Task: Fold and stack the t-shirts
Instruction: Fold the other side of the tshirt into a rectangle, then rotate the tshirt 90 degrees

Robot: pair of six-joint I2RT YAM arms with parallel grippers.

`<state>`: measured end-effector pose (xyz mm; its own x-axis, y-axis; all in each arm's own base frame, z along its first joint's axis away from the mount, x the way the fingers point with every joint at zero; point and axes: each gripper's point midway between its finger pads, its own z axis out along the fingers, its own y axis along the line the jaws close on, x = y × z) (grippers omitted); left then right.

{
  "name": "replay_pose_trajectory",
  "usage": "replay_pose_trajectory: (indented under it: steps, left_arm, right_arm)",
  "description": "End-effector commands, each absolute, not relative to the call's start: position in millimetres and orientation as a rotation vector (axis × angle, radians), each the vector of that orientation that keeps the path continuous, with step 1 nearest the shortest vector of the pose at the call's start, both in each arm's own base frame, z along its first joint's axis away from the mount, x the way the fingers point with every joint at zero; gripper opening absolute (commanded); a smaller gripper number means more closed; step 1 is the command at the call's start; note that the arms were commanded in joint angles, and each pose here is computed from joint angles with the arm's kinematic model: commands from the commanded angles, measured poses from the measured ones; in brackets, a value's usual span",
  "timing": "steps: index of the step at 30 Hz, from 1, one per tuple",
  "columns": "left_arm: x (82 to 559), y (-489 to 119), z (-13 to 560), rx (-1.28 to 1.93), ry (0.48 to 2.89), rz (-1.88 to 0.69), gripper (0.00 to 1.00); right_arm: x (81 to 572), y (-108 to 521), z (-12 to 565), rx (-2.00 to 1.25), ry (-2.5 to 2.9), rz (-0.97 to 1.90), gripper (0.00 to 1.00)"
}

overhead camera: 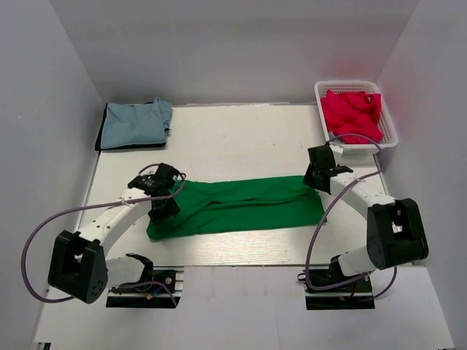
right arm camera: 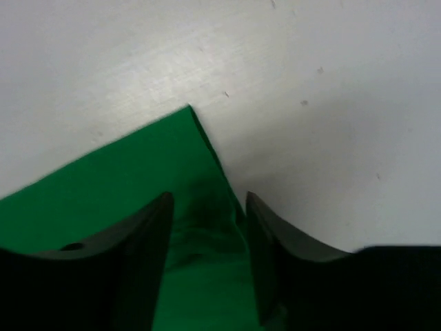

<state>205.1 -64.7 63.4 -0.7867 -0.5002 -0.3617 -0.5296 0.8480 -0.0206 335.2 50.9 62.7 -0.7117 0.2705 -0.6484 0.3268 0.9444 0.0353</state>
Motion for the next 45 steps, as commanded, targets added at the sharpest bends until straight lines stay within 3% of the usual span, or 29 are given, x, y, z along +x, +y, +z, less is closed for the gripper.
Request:
replay_pose_trajectory:
  steps: [1, 2, 5, 6, 11, 17, 24, 32, 38, 41, 45]
  left_arm:
    - [170, -65, 59, -0.814, 2.770, 0.110, 0.59]
    - [166, -67, 59, -0.831, 2.786, 0.104, 0.73]
    - [170, -77, 67, -0.803, 2.792, 0.034, 0.88]
    - [171, -75, 69, -0.801, 2.773, 0.036, 1.00]
    - [234, -93, 102, -0.730, 2.595, -0.103, 1.00]
    - [281, -120, 105, -0.624, 2.550, -0.208, 1.00]
    - [299, -126, 53, -0.650, 2.685, -0.145, 1.00]
    - [307, -100, 3, -0.735, 2.794, 0.203, 1.00]
    - [376, -123, -20, -0.640, 2.814, 0.116, 1.00]
    - [428, -151, -38, -0.538, 2.805, -0.039, 1.00]
    - [530, -225, -18, -0.349, 2.692, -0.412, 1.00]
  right_arm:
    - [305, 35, 50, 0.530, 2.435, -0.184, 0.55]
    - [300, 33, 53, 0.547, 2.428, -0.179, 0.66]
    - [281, 16, 56, 0.616, 2.415, -0.282, 0.75]
    - [281, 15, 59, 0.610, 2.403, -0.294, 0.77]
    - [313, 58, 93, 0.421, 2.358, 0.009, 0.90]
    - [339, 119, 125, 0.176, 2.300, 0.331, 0.90]
    - [337, 157, 79, 0.108, 2.430, 0.495, 0.90]
    - [286, 142, 20, 0.181, 2.608, 0.451, 0.90]
    - [250, 146, 11, 0.140, 2.670, 0.489, 0.90]
    - [224, 155, 6, 0.088, 2.714, 0.529, 0.90]
    - [188, 177, 1, -0.074, 2.792, 0.616, 0.90]
